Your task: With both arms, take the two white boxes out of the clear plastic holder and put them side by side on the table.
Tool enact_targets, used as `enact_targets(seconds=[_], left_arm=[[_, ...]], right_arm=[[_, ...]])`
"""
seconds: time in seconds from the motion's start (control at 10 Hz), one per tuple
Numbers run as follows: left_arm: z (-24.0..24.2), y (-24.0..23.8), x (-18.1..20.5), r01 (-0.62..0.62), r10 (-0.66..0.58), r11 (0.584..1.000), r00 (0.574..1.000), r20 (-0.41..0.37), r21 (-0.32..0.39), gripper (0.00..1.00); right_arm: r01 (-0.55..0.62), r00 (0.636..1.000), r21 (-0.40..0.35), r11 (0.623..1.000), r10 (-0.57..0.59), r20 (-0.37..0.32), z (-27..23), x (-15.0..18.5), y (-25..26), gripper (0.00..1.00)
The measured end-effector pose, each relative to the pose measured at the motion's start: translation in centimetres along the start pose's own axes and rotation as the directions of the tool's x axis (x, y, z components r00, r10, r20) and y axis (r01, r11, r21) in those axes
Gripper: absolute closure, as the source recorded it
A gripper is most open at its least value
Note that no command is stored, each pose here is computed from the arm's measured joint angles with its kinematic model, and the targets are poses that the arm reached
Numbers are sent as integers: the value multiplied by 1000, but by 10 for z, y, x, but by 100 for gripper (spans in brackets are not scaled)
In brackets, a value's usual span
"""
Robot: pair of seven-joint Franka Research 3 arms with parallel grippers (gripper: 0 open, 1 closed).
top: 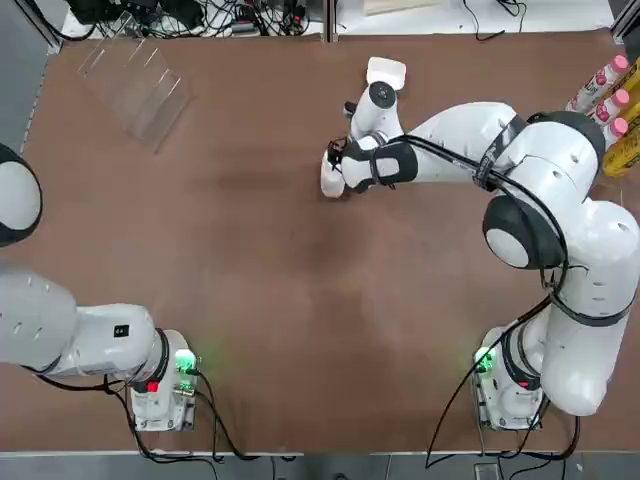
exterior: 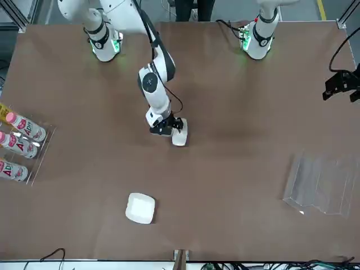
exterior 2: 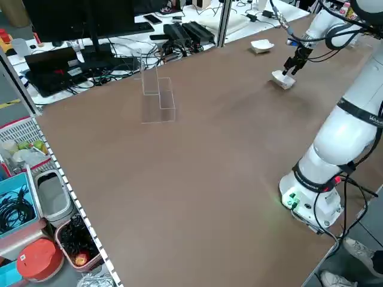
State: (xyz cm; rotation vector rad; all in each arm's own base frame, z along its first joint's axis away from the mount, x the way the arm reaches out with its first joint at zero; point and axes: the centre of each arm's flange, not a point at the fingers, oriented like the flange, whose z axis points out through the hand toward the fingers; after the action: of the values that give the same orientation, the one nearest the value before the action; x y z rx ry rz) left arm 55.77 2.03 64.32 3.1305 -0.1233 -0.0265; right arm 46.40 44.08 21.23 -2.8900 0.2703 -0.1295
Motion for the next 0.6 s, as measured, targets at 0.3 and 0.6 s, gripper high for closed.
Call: enact_targets(seconds=[0.3, 0.6], left_arm=[[4, -3, 2, 4, -4, 1000, 1000, 7, -1, 0], [4, -3, 2, 6, -6, 1000, 1000, 8, -1, 0]], right_arm=[[6, 1000, -2, 1000, -6, -17, 12, -4, 7, 12], [13, 1000, 0, 1000, -13, -26, 18, -7, 7, 19]])
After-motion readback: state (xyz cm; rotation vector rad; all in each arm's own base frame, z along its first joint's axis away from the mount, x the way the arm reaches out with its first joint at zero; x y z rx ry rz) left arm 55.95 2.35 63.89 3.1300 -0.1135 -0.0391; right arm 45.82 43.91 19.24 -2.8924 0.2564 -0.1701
